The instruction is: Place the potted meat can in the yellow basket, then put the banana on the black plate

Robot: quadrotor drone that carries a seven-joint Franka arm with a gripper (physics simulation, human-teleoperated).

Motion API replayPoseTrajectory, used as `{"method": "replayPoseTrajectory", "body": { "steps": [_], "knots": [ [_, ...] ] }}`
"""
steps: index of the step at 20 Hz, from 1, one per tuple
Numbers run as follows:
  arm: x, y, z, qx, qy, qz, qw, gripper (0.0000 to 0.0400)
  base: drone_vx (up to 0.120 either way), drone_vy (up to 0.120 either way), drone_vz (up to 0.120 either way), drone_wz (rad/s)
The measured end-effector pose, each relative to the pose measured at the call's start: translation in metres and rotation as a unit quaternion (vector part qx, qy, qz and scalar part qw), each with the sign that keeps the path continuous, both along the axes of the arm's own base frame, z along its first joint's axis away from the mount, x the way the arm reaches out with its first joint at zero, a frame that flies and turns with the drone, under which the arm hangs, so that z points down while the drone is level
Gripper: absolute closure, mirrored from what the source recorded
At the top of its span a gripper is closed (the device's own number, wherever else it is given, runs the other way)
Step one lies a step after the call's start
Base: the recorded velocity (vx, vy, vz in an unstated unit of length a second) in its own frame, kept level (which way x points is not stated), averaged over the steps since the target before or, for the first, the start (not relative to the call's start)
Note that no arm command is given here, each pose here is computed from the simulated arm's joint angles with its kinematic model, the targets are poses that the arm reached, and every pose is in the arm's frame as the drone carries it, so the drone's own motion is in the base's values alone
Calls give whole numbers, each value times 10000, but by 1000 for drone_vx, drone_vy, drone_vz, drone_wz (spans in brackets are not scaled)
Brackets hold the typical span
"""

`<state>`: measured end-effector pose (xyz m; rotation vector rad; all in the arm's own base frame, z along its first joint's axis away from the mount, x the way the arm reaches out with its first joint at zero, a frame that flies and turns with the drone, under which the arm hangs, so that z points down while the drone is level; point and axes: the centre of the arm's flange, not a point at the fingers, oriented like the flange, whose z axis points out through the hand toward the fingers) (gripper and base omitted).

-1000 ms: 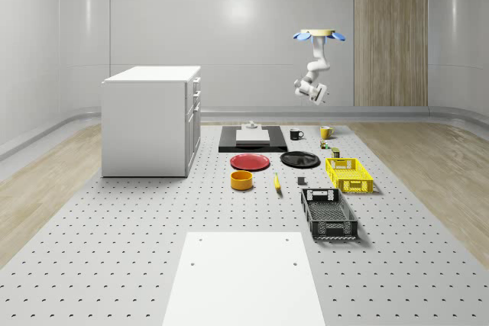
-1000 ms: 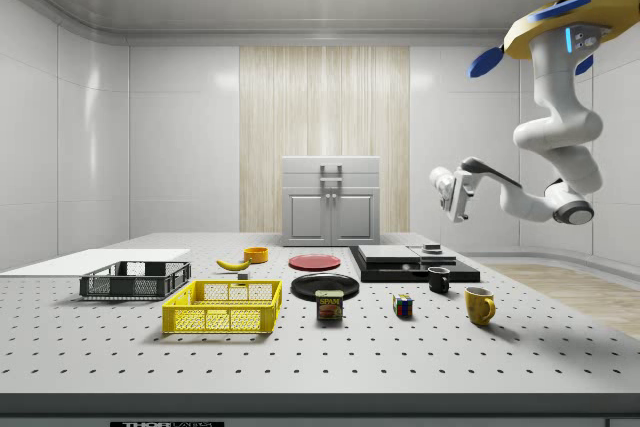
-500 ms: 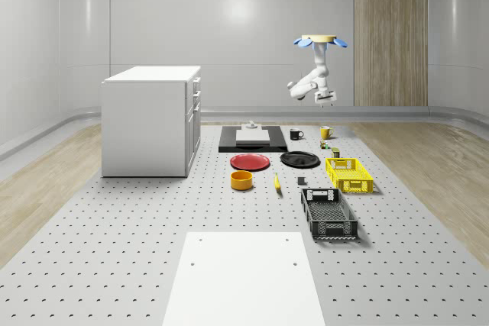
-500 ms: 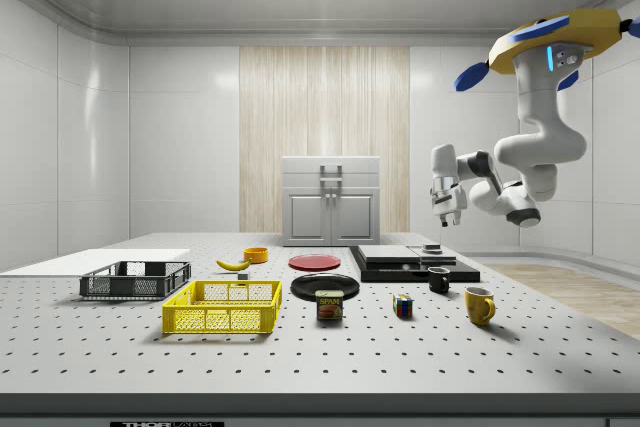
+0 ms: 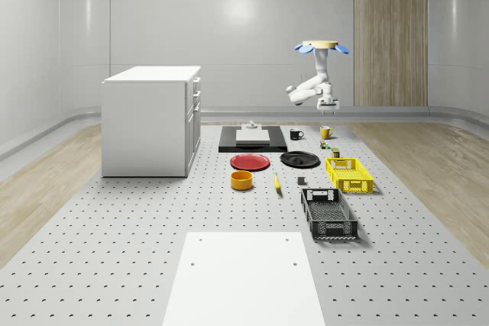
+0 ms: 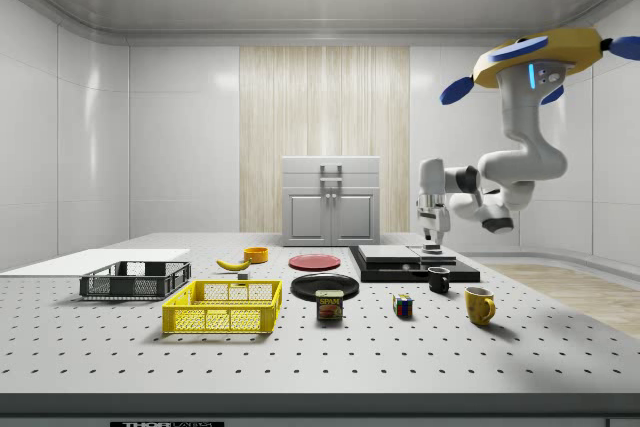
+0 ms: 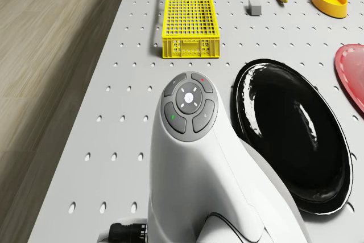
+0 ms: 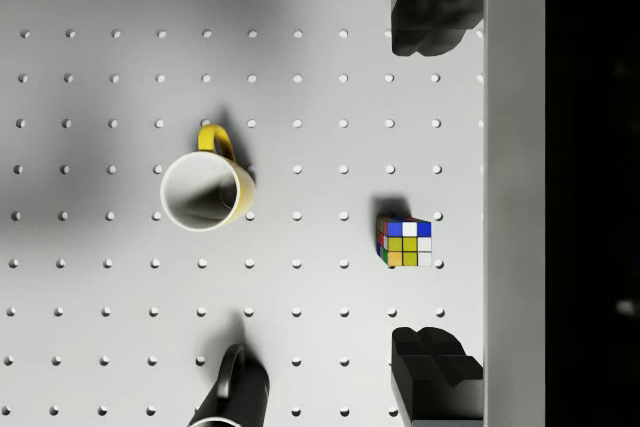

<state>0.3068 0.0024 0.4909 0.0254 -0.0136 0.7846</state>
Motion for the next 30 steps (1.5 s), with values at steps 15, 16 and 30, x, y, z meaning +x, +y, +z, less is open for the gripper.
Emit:
{"method": "replayPoseTrajectory", "body": {
  "steps": [15, 16, 30],
  "knots": [
    [0, -24, -2, -124, 5, -2, 9999, 0, 120, 19, -85, 0],
    [0, -25, -2, -126, 5, -2, 9999, 0, 120, -80, -120, 0],
    [0, -25, -2, -132, 6, -1, 9999, 0, 120, -9, -106, 0]
  ]
}}
